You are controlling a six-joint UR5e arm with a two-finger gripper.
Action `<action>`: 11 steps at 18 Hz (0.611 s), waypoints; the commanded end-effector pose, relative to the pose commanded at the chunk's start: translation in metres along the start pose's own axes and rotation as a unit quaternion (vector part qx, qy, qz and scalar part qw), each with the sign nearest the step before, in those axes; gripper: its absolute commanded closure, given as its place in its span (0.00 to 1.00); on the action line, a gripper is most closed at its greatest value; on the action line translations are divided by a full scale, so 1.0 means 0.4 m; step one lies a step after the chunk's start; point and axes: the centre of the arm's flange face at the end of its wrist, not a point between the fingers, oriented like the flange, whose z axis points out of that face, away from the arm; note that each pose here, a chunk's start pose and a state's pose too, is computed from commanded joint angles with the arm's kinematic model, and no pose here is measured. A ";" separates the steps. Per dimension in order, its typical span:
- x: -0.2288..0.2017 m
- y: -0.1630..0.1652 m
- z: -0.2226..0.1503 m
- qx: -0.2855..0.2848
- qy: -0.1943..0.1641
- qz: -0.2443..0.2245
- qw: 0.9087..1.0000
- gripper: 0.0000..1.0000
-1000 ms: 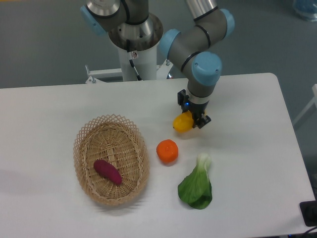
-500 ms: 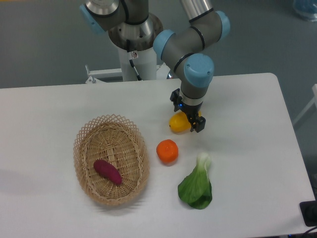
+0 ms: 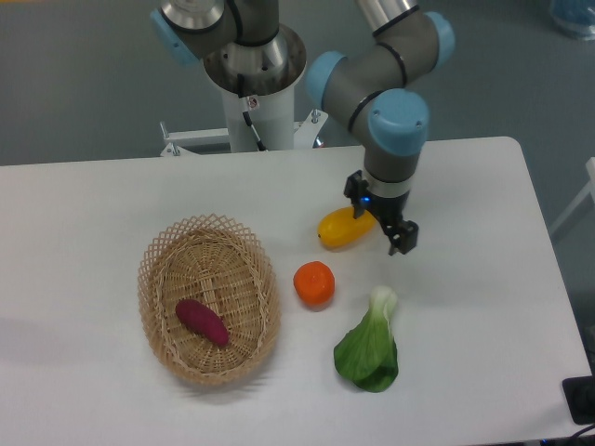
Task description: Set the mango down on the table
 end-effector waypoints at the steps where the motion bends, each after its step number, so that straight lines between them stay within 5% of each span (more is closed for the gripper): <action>1: -0.022 0.013 -0.004 0.000 -0.004 -0.008 1.000 0.00; 11: -0.175 0.100 -0.032 0.000 -0.034 -0.065 0.997 0.00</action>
